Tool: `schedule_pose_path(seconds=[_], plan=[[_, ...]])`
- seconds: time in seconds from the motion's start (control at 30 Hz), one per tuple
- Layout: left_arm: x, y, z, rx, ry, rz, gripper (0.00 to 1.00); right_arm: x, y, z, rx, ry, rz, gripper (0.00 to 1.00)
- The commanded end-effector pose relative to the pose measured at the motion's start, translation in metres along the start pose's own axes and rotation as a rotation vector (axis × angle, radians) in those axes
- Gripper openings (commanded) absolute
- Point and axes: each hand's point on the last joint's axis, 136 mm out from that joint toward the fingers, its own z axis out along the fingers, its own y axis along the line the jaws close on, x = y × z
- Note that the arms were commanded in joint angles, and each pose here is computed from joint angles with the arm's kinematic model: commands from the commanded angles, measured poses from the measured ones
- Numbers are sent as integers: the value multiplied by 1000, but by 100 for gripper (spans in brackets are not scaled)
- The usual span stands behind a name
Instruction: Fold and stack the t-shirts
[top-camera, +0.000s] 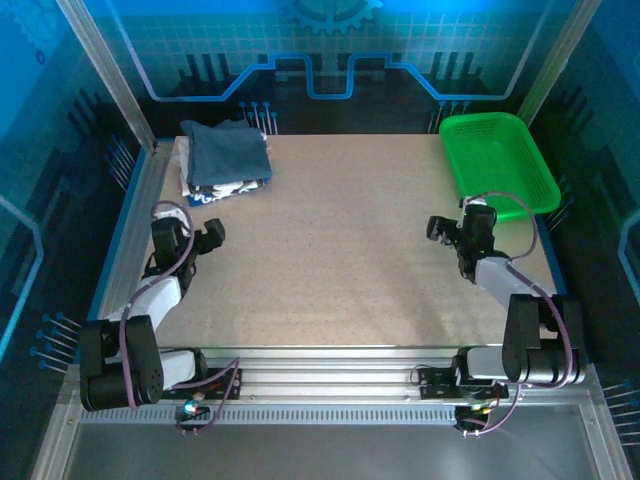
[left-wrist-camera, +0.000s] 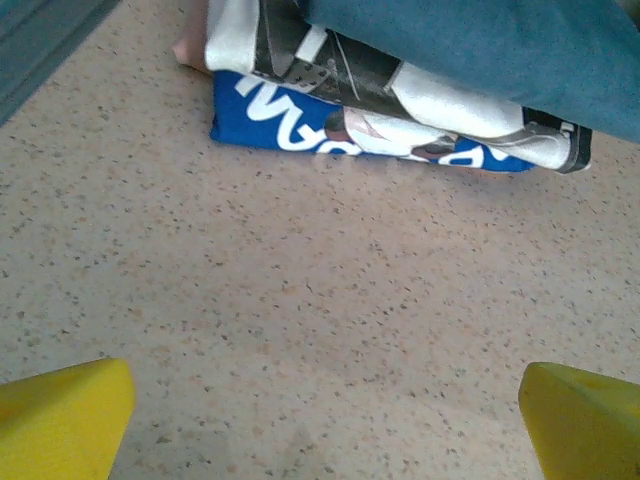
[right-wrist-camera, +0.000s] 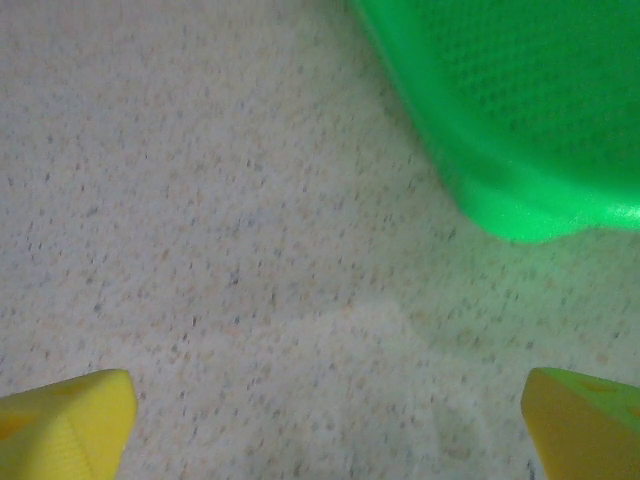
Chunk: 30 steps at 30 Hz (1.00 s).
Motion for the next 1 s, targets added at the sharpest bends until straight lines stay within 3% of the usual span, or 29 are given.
schedule_pose_path(seconds=[0.0, 0.13, 0.43, 0.5, 0.6, 0.73, 0.97], plan=[[-34, -17, 0, 56, -185, 51, 99, -55, 5, -14, -15, -277, -44, 100], [-7, -27, 13, 89, -172, 92, 99, -51, 16, -22, -53, -288, -125, 100], [10, -45, 29, 142, -247, 212, 99, -35, 21, -40, -90, -316, -193, 100], [17, -44, 30, 136, -192, 209, 99, -24, 17, -44, -78, -315, -203, 100], [16, -45, 31, 140, -196, 212, 99, -2, 6, -39, -56, -318, -181, 100], [15, -45, 32, 137, -201, 213, 99, -9, 0, -25, -38, -267, -158, 97], [14, -46, 32, 131, -202, 218, 99, -4, 17, -43, -106, -346, -181, 99]])
